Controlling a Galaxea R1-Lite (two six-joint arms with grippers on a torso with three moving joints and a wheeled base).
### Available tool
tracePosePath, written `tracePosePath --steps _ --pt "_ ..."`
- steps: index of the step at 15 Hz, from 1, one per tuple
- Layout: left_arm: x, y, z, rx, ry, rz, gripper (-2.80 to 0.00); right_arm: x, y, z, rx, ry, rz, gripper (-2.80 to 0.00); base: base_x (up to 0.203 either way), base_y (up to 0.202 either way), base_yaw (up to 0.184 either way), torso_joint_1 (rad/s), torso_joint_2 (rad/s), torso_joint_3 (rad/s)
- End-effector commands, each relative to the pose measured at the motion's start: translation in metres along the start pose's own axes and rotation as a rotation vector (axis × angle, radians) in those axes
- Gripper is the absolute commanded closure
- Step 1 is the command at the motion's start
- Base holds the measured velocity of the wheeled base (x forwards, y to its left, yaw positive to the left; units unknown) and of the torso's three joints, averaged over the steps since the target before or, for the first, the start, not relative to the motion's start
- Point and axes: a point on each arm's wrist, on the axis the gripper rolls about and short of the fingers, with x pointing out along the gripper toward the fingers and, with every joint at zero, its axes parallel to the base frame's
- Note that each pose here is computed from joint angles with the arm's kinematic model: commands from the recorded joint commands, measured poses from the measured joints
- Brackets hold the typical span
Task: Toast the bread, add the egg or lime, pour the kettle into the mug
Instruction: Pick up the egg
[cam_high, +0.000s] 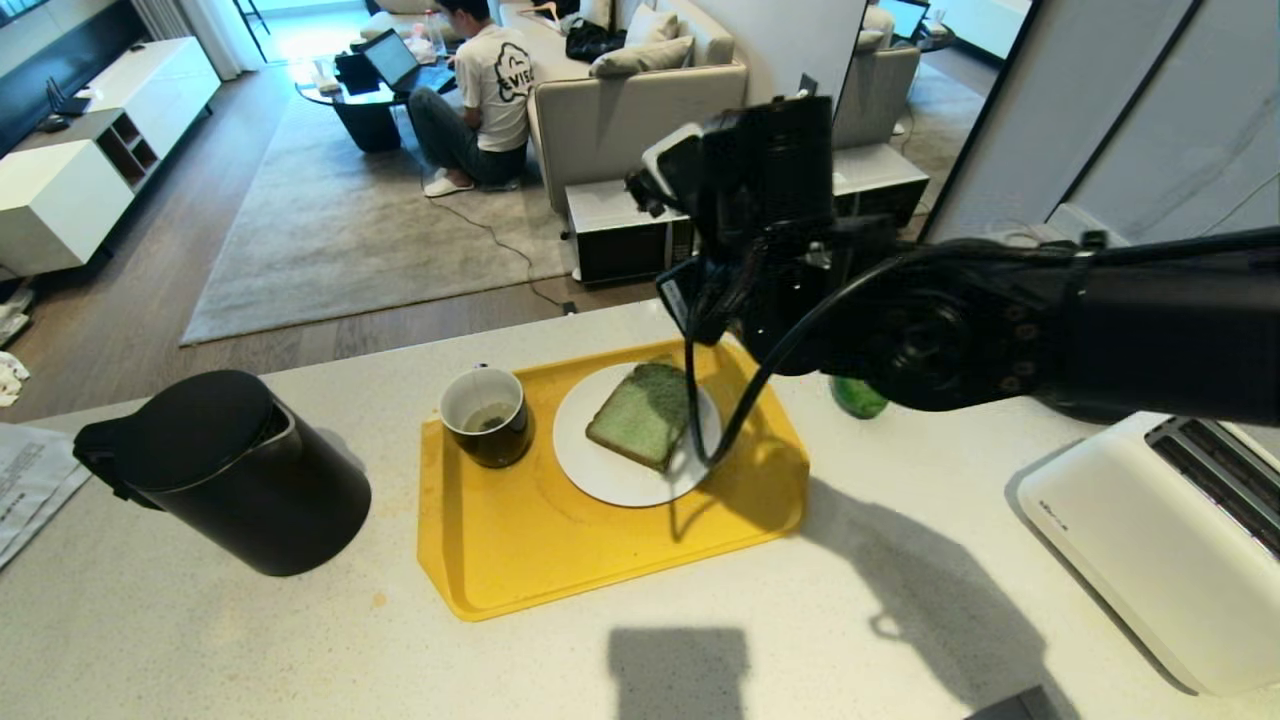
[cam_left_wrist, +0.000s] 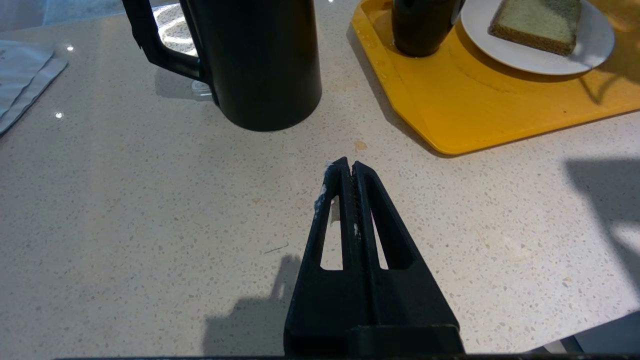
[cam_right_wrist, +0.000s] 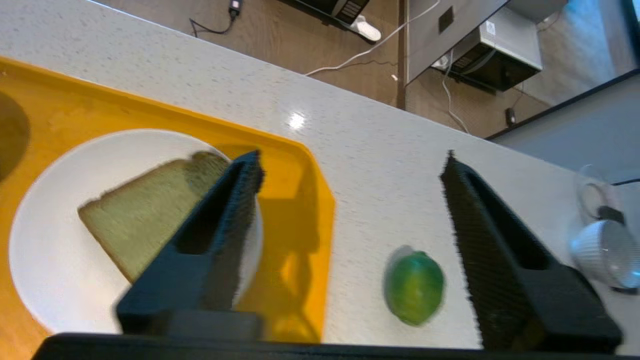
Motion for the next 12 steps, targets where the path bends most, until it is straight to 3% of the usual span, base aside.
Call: tracePosePath --steps 1,7,10,12 --pt "0.0 0.0 0.0 0.0 0.0 0.001 0.0 -0.05 -0.053 0.018 0.02 -0.042 -0.025 0.0 0.0 0.0 0.0 0.0 0.0 0.0" --pt "0.0 0.0 0.0 0.0 0.0 0.001 0.0 -0.12 -0.157 0.013 0.014 0.029 -0.148 0.0 0.0 0.0 0.0 0.0 0.0 0.0" --pt "0.0 0.0 0.0 0.0 0.001 0.001 0.0 -0.164 -0.209 -0.011 0.008 0.119 -0.247 0.0 0.0 0.0 0.0 0.0 0.0 0.0" --pt "0.0 0.0 0.0 0.0 0.001 0.001 0.0 -0.196 -0.233 -0.031 0.021 0.146 -0.289 0.0 0.0 0.0 0.0 0.0 0.0 0.0"
